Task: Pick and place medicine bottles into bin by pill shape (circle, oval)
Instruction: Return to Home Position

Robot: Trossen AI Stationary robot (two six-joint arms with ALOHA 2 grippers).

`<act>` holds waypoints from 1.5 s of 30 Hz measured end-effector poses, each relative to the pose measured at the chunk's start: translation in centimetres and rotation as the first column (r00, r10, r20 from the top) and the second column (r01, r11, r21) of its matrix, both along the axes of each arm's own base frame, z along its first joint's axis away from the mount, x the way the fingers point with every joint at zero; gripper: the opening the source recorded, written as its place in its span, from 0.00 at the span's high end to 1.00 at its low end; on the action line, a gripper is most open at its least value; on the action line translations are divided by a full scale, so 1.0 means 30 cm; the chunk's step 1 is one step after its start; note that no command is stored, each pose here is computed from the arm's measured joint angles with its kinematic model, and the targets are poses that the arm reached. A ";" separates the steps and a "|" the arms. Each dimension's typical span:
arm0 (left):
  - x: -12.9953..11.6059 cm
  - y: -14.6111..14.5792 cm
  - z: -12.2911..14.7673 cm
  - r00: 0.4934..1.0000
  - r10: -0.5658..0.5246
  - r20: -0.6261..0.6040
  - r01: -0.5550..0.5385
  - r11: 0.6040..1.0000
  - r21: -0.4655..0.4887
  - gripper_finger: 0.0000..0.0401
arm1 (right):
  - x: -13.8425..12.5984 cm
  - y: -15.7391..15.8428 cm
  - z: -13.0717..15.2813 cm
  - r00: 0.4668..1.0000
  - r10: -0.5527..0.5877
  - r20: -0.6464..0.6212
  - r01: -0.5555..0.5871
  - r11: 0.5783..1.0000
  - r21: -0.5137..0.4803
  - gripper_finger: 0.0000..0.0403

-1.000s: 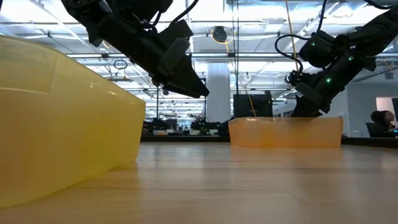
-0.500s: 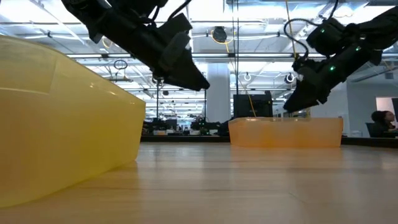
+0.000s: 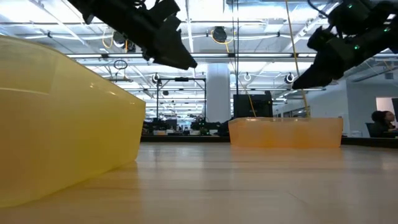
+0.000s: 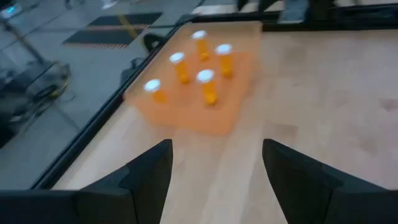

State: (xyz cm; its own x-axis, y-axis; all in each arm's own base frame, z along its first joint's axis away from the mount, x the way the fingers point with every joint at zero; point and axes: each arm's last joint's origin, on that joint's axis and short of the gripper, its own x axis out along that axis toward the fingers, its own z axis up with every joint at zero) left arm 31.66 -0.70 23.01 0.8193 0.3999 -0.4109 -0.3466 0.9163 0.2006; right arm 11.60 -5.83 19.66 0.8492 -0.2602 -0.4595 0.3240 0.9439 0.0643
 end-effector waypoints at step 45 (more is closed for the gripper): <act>-0.396 -0.052 -0.153 0.973 -0.063 0.223 0.090 0.989 -0.115 0.99 | 0.008 0.194 -0.108 0.862 0.423 0.279 -0.312 0.878 -0.364 1.00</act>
State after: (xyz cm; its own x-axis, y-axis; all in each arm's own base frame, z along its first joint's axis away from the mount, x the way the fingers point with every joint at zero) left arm 19.78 -2.27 18.43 0.9208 0.2897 -0.2610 -0.2973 0.9547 0.0110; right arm 11.84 -0.02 16.42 0.9967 0.0264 -0.0765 -0.0410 0.9798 -0.1958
